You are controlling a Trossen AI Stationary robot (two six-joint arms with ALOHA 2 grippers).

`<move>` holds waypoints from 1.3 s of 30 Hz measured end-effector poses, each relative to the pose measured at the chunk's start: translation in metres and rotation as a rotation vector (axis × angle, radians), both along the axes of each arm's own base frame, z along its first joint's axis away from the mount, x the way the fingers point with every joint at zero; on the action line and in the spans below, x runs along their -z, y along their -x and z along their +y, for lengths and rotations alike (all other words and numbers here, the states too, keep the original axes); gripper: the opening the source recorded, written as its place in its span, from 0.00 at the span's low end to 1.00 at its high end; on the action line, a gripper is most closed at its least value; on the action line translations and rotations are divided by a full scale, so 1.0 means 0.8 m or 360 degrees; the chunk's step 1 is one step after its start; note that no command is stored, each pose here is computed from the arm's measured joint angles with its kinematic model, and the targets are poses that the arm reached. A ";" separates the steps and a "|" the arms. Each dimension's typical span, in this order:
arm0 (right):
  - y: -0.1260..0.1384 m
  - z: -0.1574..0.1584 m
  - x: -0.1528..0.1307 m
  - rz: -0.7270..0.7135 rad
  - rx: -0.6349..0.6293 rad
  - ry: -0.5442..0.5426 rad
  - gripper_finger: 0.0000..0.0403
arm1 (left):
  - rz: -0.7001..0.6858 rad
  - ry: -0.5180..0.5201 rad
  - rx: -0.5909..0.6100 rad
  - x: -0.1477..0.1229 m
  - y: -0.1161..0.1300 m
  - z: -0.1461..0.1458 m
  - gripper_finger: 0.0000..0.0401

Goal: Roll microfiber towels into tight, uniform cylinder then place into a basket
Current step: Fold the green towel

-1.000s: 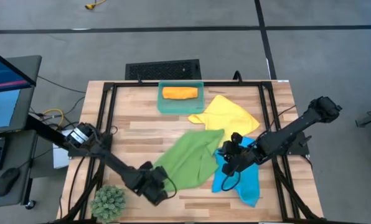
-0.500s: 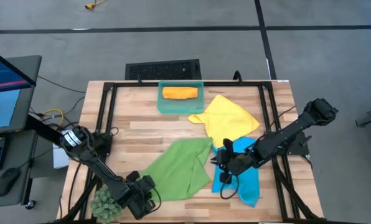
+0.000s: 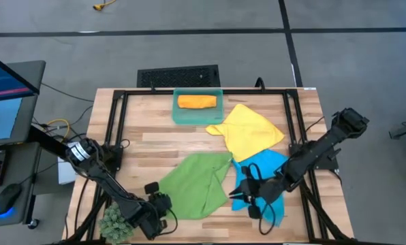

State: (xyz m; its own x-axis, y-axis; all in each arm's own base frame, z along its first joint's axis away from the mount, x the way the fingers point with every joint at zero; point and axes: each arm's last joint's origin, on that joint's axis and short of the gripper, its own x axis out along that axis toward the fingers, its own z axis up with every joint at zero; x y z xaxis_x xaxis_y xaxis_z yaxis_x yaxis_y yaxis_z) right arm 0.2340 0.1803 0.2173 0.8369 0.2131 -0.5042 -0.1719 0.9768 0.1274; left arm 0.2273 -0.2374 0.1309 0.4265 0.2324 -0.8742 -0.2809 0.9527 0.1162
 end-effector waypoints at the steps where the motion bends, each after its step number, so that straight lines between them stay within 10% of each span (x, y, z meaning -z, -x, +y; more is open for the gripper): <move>1: 0.002 0.004 -0.001 -0.0028 -0.0021 0.0015 0.17 | -0.0001 -0.0002 0.0011 -0.001 0.000 0.000 0.29; 18: 0.024 0.035 -0.012 -0.0218 -0.0135 0.0082 0.17 | -0.0084 0.0048 0.0287 -0.078 0.010 -0.060 0.29; 39: -0.030 0.050 0.057 -0.0026 -0.0131 0.0458 0.17 | -0.0027 0.0033 0.0276 -0.052 0.048 -0.065 0.29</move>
